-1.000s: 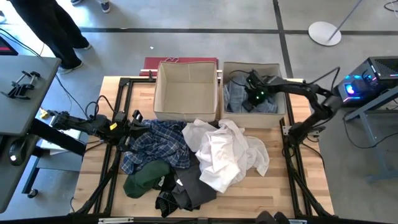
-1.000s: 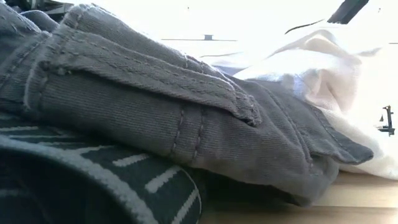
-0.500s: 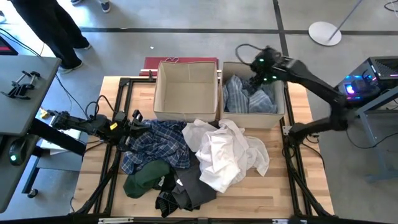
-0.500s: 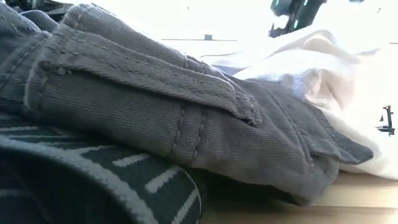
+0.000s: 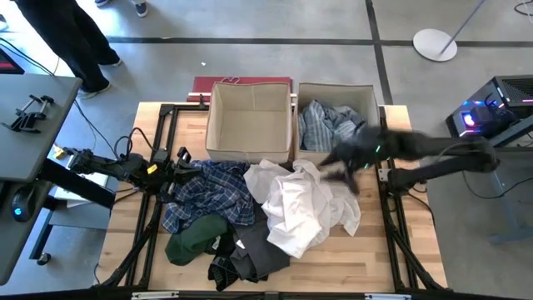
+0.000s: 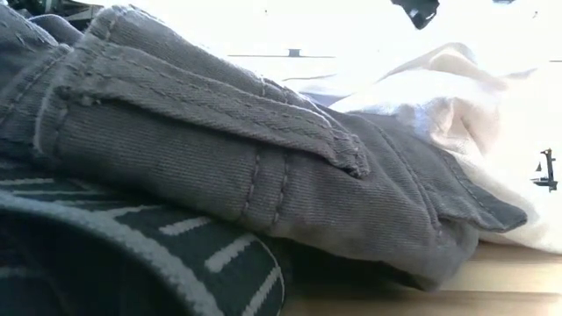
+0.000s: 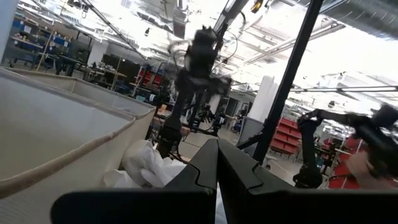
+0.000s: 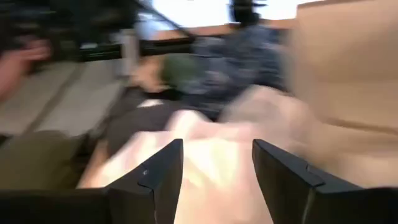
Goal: Sort clothes
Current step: Put the white shirt into the right brown bin
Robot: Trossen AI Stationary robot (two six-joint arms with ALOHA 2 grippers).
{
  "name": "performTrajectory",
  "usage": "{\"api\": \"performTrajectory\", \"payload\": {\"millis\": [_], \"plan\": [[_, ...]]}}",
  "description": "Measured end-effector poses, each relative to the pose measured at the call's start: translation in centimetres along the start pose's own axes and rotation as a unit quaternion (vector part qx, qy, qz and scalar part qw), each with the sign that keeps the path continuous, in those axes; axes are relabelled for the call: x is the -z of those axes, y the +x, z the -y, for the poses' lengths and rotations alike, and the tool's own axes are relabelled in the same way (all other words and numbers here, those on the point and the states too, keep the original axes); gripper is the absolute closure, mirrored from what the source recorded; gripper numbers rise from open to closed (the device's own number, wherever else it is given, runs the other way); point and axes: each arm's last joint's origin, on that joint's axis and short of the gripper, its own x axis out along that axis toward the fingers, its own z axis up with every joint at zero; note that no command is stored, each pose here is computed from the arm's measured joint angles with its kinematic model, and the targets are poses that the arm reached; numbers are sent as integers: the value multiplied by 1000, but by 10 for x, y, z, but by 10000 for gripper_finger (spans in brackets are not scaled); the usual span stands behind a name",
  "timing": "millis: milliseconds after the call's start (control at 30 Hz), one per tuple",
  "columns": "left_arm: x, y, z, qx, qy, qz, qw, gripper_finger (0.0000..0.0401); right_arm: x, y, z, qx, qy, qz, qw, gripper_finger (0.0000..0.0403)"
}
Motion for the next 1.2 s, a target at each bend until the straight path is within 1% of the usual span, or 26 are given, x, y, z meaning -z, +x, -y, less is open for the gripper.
{"api": "performTrajectory", "payload": {"millis": [67,133,200,233,333,433,533,633,700,767,867,933,1033,1133,1200], "plan": [[0,0,0,0,0,0,1000,401,18,27,-14,-77,-21,18,997,217],[0,0,0,0,0,0,1000,401,30,49,-27,-143,-37,54,988,216],[0,0,0,0,0,0,1000,401,35,65,-34,-163,-49,91,981,216],[0,0,0,0,-2,0,1000,401,34,70,-35,-159,-51,101,981,216],[0,0,0,0,-5,0,1000,401,26,80,-34,-112,-58,79,989,214],[0,0,0,1,-6,2,1000,401,20,88,-29,-31,-85,3,996,198],[0,0,0,1,-5,2,1000,401,15,99,-26,24,-92,-75,993,171],[0,0,0,0,-5,2,1000,401,9,116,-27,52,-105,-137,984,141],[0,0,0,1,-5,1,1000,401,11,128,-26,66,-114,-191,973,125],[0,0,0,0,-5,1,1000,401,14,142,-23,81,-129,-236,960,118],[0,0,0,0,-4,-1,1000,401,24,161,-14,128,-135,-295,937,118],[0,0,0,0,-4,-1,1000,401,38,176,-5,136,-110,-330,928,127],[0,0,0,0,-4,-1,1000,401,65,199,3,116,-92,-382,912,161],[0,0,0,0,-5,-1,1000,401,92,220,5,105,-94,-419,897,223],[0,0,0,0,-5,-1,1000,401,103,228,5,95,-100,-437,889,279]]}}
